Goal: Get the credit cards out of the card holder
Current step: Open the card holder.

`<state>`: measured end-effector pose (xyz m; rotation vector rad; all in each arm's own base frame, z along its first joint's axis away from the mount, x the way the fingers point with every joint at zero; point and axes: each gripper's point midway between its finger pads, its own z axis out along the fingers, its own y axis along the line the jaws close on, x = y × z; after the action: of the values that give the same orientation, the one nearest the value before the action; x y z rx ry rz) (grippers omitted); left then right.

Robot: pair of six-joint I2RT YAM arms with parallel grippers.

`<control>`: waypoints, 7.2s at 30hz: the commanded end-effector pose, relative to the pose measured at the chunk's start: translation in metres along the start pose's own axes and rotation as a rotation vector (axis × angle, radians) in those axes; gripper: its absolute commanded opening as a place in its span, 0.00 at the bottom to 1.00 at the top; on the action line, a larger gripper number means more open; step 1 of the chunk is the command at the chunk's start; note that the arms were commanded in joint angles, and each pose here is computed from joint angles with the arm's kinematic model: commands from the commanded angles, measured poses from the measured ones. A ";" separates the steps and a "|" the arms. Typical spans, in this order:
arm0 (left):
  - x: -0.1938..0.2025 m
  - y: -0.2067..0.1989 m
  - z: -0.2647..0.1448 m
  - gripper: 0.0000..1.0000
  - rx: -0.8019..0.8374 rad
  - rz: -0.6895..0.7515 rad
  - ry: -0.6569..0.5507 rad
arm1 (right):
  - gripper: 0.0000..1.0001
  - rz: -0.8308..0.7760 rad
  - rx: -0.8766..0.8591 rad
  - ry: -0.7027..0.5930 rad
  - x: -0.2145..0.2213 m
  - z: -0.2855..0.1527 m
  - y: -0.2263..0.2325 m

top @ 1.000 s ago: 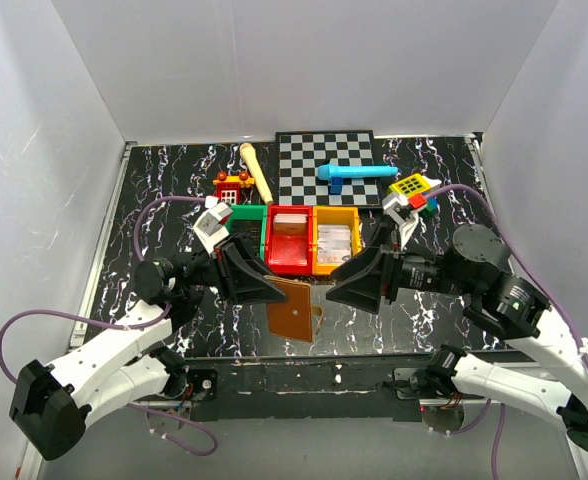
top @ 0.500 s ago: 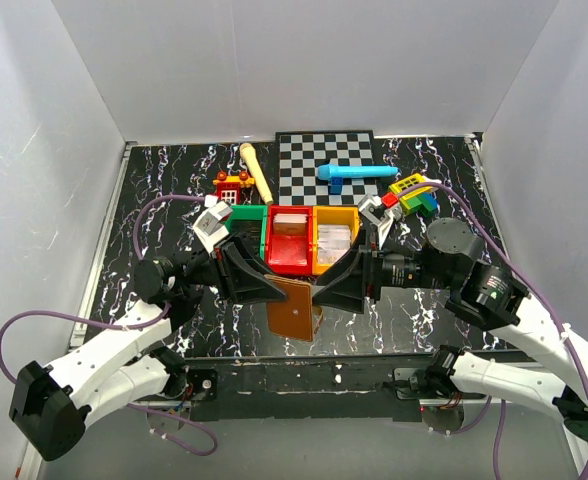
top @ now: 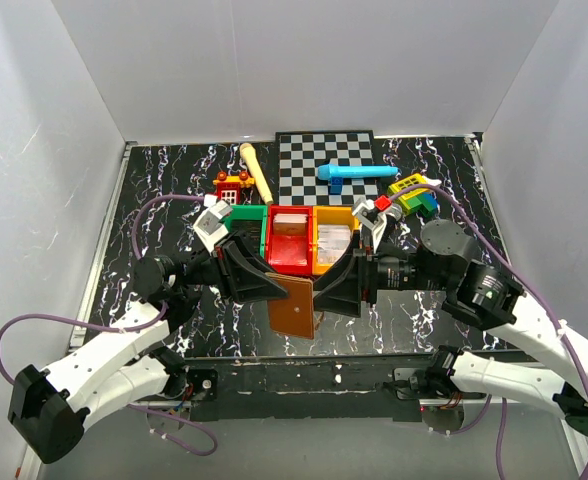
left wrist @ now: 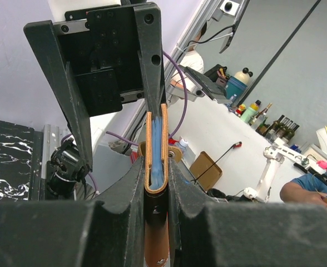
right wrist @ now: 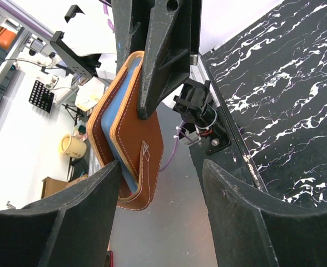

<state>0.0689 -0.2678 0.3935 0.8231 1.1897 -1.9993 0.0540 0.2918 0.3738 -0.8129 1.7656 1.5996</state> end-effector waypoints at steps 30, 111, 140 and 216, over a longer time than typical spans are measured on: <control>-0.020 0.017 0.001 0.38 -0.120 0.057 -0.096 | 0.01 0.033 -0.031 0.037 0.010 0.029 0.000; 0.054 0.106 -0.027 0.55 -0.688 -0.138 -0.005 | 0.01 0.096 0.650 0.096 0.020 -0.005 -0.106; 0.052 0.122 -0.025 0.55 -0.813 -0.063 0.002 | 0.01 0.091 0.728 0.127 0.025 -0.003 -0.122; 0.057 0.162 -0.060 0.49 -1.118 0.018 -0.066 | 0.01 0.103 0.728 0.153 0.019 0.007 -0.111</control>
<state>0.1699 -0.2974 0.2453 0.2282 1.9168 -1.0563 0.1310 0.2784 0.2605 -0.5217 2.3851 0.7254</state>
